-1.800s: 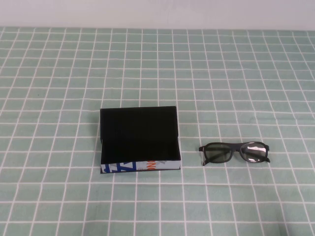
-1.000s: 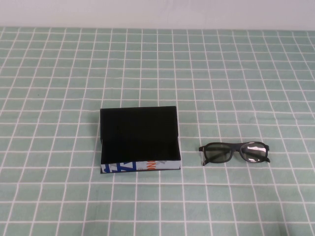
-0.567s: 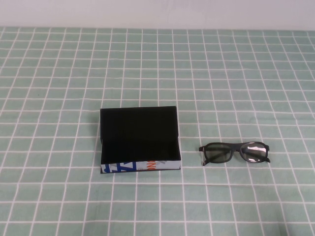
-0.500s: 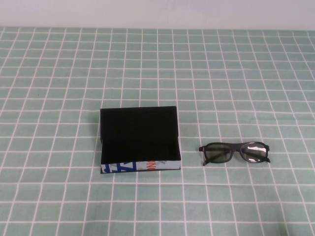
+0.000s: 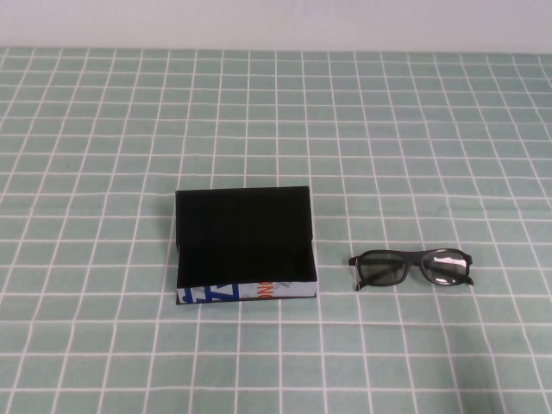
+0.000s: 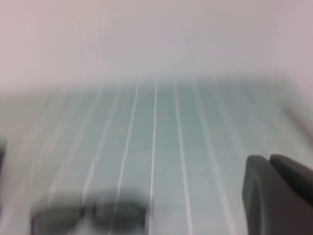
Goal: Return glasses to glasses case
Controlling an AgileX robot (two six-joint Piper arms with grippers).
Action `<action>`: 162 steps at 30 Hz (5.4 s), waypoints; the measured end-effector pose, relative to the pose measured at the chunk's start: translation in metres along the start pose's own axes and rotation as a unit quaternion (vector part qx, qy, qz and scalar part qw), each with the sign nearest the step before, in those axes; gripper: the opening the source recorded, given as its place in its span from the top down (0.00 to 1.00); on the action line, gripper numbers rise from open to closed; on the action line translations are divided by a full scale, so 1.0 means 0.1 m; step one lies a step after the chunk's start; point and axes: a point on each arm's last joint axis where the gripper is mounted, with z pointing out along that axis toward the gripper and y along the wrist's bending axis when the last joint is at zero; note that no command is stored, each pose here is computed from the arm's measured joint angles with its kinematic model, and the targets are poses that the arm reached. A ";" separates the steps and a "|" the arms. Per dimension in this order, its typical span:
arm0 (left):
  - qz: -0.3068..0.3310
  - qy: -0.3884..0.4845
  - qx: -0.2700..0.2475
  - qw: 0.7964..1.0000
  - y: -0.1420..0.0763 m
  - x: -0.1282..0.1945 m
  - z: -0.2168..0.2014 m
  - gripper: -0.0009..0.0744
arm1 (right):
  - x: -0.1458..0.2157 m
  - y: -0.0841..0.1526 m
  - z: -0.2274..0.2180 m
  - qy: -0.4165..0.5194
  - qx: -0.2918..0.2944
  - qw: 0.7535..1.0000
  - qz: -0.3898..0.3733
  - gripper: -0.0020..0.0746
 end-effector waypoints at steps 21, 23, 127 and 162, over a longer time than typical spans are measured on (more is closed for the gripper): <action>-0.003 -0.358 0.046 0.933 -0.08 -0.61 -0.24 0.99 | -0.54 -0.06 -0.18 -0.313 0.032 0.949 0.006 0.99; -0.010 -0.409 0.053 0.911 -0.08 -0.68 -0.31 0.99 | -0.61 -0.07 -0.23 -0.357 0.031 0.933 0.019 0.99; 0.022 0.360 0.176 0.916 -0.37 -1.28 1.48 0.99 | -0.18 1.34 3.01 0.526 -0.372 0.622 -0.445 0.94; -0.044 0.334 0.112 0.935 -0.22 -1.35 1.51 0.99 | -0.33 2.97 3.12 0.405 -0.543 0.589 -0.441 0.94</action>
